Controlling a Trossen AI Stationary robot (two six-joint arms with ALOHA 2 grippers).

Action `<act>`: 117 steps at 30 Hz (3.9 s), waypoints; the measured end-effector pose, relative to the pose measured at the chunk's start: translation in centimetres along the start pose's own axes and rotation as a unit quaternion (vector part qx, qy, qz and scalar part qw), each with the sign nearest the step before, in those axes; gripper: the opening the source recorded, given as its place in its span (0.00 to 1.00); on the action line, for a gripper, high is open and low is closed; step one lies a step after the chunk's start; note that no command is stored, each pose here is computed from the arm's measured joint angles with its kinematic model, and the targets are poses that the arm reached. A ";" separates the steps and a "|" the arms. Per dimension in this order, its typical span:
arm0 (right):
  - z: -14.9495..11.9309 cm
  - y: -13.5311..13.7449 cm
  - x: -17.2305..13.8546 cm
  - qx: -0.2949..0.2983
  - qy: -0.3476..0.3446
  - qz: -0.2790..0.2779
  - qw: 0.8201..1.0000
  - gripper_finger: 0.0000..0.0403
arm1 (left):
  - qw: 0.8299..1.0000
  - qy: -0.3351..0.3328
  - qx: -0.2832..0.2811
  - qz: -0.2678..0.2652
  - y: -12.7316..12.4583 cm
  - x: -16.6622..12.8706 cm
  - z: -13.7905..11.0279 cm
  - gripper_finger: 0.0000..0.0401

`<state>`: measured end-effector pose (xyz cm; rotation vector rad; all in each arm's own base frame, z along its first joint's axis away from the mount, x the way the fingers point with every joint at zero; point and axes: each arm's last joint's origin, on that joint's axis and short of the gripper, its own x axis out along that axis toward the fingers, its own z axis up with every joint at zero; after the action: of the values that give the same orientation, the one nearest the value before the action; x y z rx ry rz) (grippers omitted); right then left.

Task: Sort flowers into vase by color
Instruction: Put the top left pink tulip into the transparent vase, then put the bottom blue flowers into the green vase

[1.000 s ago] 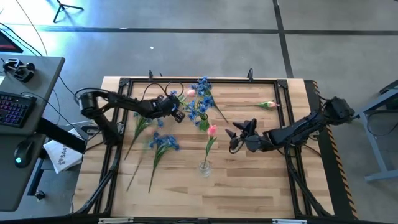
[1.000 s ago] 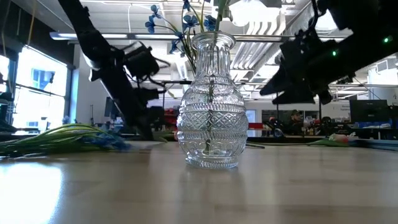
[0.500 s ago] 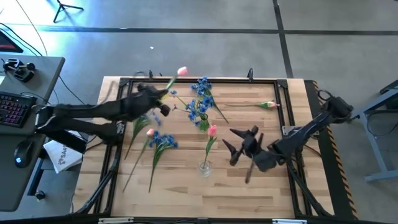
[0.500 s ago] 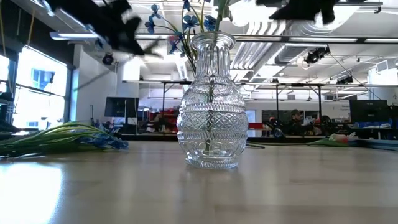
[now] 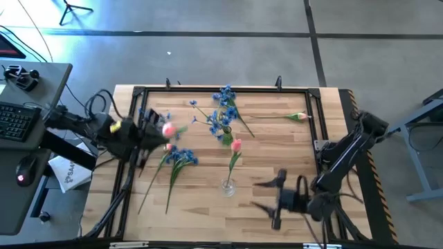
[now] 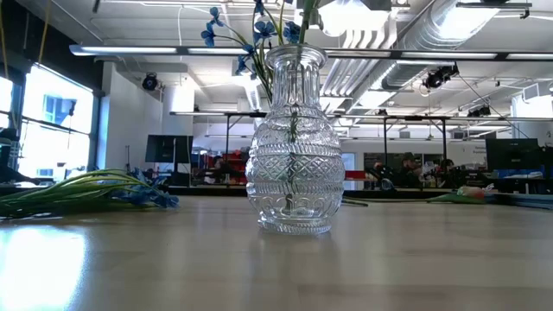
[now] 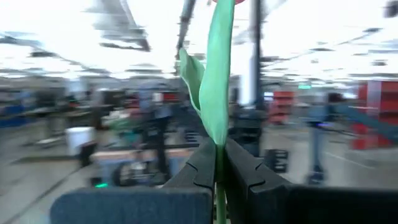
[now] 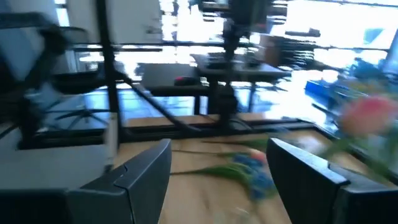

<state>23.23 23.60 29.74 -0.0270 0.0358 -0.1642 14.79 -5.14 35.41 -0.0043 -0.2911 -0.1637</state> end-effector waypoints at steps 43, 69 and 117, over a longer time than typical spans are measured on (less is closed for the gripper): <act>2.3 4.8 17.4 -0.038 -0.065 0.029 0.997 0.07 | 0.996 0.061 0.065 0.024 -14.0 5.2 -10.8 0.01; 8.9 1.0 6.2 -0.009 0.079 -0.112 0.990 0.00 | 0.948 0.173 0.144 0.226 -15.7 1.9 -11.9 0.28; 1.5 0.0 2.4 0.068 0.398 -0.035 0.914 0.47 | 0.951 0.172 0.103 0.237 -16.1 1.2 -12.3 0.28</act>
<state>25.69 23.21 31.15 0.1801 0.8420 -0.2405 16.84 -21.56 23.70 0.1600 0.0475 0.3429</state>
